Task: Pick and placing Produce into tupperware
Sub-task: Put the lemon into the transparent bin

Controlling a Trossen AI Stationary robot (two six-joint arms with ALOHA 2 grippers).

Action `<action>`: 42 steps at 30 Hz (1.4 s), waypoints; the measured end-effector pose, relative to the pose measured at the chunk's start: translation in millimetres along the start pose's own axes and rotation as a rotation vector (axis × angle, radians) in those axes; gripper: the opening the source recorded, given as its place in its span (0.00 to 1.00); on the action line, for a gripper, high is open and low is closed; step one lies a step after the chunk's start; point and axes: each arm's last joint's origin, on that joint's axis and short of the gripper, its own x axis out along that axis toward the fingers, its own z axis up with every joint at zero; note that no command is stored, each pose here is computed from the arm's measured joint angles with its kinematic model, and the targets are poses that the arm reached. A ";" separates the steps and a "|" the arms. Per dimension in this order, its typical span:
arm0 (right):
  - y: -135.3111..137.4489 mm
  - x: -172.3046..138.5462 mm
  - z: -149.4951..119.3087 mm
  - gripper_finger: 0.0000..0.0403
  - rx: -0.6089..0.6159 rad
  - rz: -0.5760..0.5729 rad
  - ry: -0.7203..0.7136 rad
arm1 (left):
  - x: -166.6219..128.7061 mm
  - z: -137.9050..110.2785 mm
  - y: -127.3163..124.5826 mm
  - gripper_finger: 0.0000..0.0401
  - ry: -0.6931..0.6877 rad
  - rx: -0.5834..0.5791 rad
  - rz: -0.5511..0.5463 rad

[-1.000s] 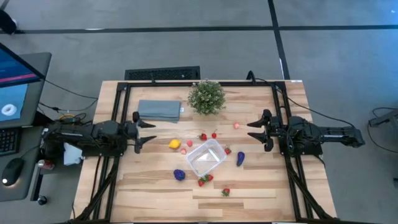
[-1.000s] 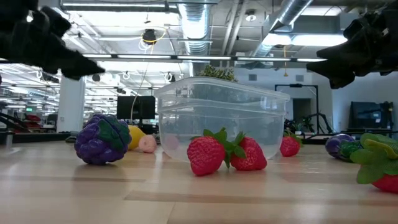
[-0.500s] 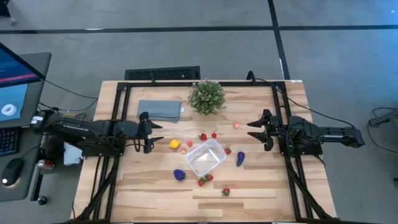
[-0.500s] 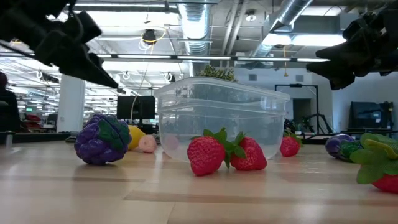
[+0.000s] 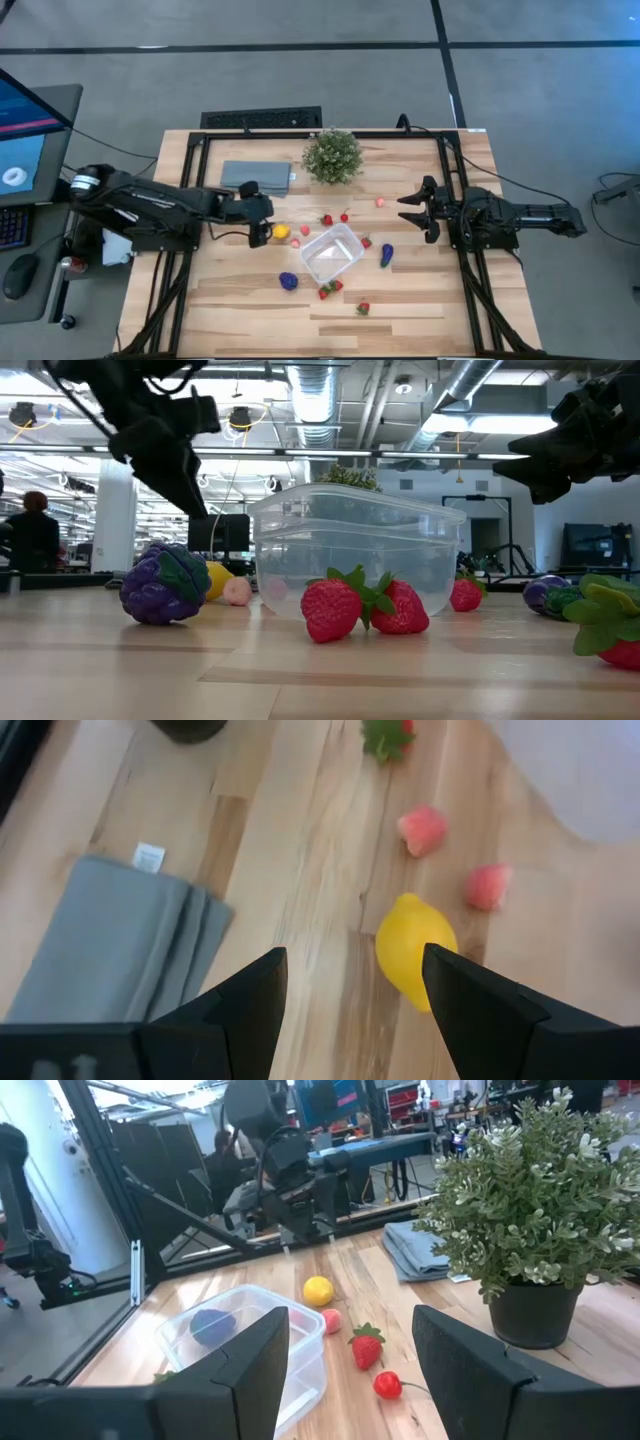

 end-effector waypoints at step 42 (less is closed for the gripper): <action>-2.5 10.1 -15.4 0.59 0.062 -0.031 0.185 | 35.3 16.8 -17.6 0.56 0.137 0.037 -0.102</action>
